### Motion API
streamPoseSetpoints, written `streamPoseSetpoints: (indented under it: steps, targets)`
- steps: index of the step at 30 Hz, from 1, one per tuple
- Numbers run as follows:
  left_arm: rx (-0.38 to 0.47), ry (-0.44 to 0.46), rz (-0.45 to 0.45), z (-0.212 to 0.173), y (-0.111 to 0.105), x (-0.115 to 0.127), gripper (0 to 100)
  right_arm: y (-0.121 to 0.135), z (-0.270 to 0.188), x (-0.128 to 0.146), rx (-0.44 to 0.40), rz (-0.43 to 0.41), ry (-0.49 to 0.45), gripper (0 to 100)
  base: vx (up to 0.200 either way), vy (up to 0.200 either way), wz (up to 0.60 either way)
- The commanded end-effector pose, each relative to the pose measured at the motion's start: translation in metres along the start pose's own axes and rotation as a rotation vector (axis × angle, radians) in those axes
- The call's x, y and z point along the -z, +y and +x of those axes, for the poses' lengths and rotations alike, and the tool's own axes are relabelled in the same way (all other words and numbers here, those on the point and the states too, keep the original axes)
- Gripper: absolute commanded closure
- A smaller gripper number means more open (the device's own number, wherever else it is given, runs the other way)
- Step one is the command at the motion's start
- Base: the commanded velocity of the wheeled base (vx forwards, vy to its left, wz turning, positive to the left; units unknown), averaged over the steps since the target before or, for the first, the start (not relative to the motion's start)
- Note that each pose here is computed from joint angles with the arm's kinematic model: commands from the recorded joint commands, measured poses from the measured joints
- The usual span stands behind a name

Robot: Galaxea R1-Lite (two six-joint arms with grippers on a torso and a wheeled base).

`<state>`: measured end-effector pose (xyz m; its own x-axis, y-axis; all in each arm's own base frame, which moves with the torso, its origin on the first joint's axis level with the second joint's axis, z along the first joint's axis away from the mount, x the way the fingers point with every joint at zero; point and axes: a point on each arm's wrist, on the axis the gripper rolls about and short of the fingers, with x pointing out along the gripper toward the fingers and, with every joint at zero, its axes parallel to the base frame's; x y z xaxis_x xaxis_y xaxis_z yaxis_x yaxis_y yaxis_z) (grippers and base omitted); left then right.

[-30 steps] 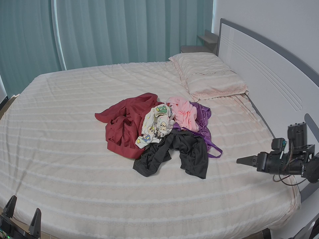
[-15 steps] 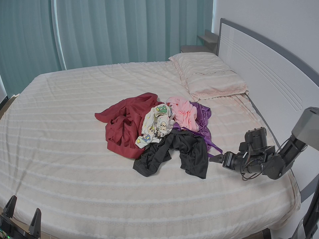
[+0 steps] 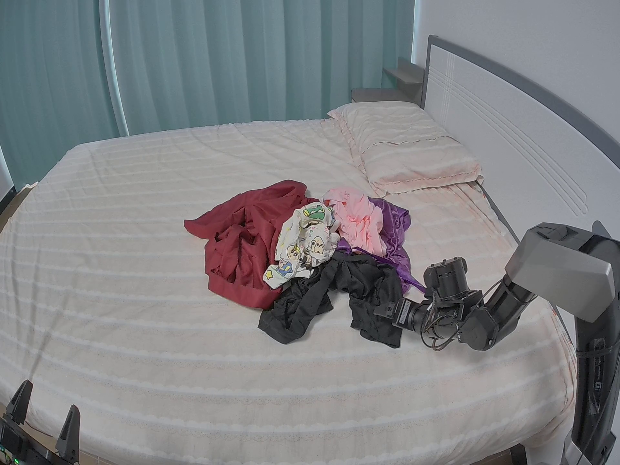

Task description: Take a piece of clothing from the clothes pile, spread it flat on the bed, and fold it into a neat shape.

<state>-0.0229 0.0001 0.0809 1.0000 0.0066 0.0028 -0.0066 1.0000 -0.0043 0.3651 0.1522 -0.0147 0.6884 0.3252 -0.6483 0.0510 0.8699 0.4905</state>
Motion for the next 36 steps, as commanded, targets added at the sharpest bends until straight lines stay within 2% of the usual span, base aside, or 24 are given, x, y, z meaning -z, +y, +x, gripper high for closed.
streamPoseSetpoints:
  steps: [1,6,17,18,23,28,33,36]
  targets:
    - [-0.003,0.001,0.000,0.000,0.000,0.005,0,0.000,0.018,0.006,0.005,-0.006,0.012,0,0.000,0.000,0.00]
    - [-0.001,0.001,0.000,0.000,0.000,0.005,0,-0.001,0.039,0.019,0.024,-0.022,0.020,0,0.000,0.000,0.00]
    - [-0.001,0.000,0.000,0.000,0.000,0.005,0,0.022,0.052,0.016,-0.026,-0.052,-0.014,0,0.000,0.000,0.00]
    - [0.000,0.001,0.000,0.000,0.000,0.005,0,0.022,0.052,0.015,-0.028,-0.052,-0.017,100,0.000,0.000,0.00]
    - [-0.001,0.001,0.000,0.000,0.000,0.005,0,0.025,0.049,0.018,-0.018,-0.058,-0.005,100,0.000,0.000,0.00]
    - [-0.001,0.001,0.000,0.000,0.000,0.005,0,0.018,0.019,0.009,-0.007,-0.017,-0.006,100,0.000,0.000,0.00]
    - [-0.003,0.001,0.000,0.000,0.000,0.005,0,0.014,-0.027,0.007,-0.097,0.102,0.031,100,0.000,0.000,0.00]
    - [-0.001,0.001,0.003,0.000,0.000,0.005,0,0.013,-0.047,0.012,-0.132,0.115,0.007,100,0.000,0.000,0.00]
